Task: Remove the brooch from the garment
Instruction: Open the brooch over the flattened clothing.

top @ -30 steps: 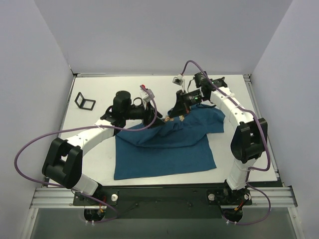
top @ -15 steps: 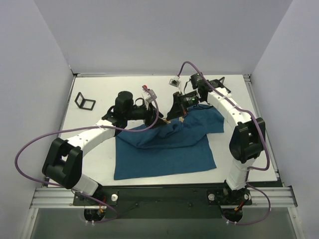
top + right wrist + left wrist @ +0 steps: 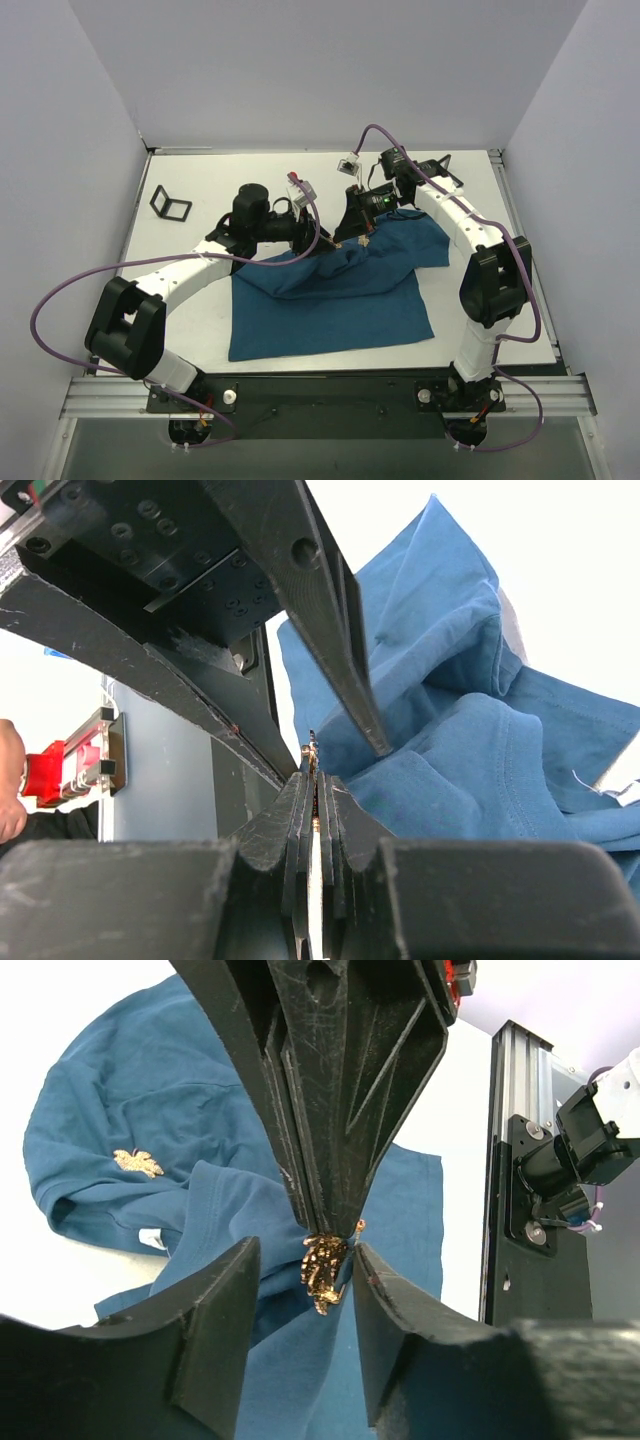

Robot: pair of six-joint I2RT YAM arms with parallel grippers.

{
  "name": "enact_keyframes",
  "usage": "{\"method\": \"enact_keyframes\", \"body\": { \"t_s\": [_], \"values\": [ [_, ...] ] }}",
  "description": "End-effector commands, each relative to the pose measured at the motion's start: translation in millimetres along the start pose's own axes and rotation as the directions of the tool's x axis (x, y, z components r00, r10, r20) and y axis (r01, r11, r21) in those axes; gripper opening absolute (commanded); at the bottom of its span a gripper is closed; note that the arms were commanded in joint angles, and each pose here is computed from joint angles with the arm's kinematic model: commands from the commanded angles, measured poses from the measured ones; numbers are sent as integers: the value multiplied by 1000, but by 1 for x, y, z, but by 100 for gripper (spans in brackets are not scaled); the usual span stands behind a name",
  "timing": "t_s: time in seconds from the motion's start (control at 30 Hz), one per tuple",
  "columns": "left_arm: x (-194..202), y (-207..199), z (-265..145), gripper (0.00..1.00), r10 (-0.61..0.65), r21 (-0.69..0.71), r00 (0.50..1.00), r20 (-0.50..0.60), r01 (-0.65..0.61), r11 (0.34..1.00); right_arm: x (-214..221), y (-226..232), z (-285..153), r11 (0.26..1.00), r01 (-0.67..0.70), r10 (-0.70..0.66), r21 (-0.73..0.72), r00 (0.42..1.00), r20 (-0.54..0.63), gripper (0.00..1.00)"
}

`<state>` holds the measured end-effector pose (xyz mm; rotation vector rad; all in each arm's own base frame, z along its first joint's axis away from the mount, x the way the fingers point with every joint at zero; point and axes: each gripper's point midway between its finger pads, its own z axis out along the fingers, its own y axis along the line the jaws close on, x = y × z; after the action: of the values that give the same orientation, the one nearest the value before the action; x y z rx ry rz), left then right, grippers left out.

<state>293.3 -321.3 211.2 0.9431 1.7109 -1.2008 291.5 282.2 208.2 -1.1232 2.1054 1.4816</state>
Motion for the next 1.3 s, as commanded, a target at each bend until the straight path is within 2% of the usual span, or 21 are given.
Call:
{"method": "enact_keyframes", "body": {
  "t_s": [0.0,0.27,0.4,0.43,0.53,0.73,1.03,1.27],
  "values": [
    [-23,1,3,50,53,-9,997,49,-52,999,-3,14,0,999,7,-7,-48,1000,6,0],
    [-21,8,6,42,42,-54,998,43,-39,998,-1,17,4,999,18,-18,-50,1000,-5,0],
    [-22,12,5,34,43,-79,998,46,-40,996,-2,18,4,998,24,-25,-49,1000,-4,0],
    [-22,12,5,29,46,-80,998,47,-42,996,-2,18,4,999,24,-25,-48,1000,-4,0],
    [-24,13,3,26,52,-91,997,49,-47,995,-1,18,4,999,24,-25,-48,1000,-4,0],
    [-26,15,2,27,53,-100,997,50,-48,994,-1,17,3,999,24,-24,-45,1000,-4,0],
    [-28,13,0,38,50,-82,997,52,-46,996,-1,13,2,999,23,-23,-34,1000,-6,0],
    [-33,14,-5,40,50,-82,997,66,-44,996,-1,9,0,1000,16,-16,-23,1000,-4,0]
  ]
}}
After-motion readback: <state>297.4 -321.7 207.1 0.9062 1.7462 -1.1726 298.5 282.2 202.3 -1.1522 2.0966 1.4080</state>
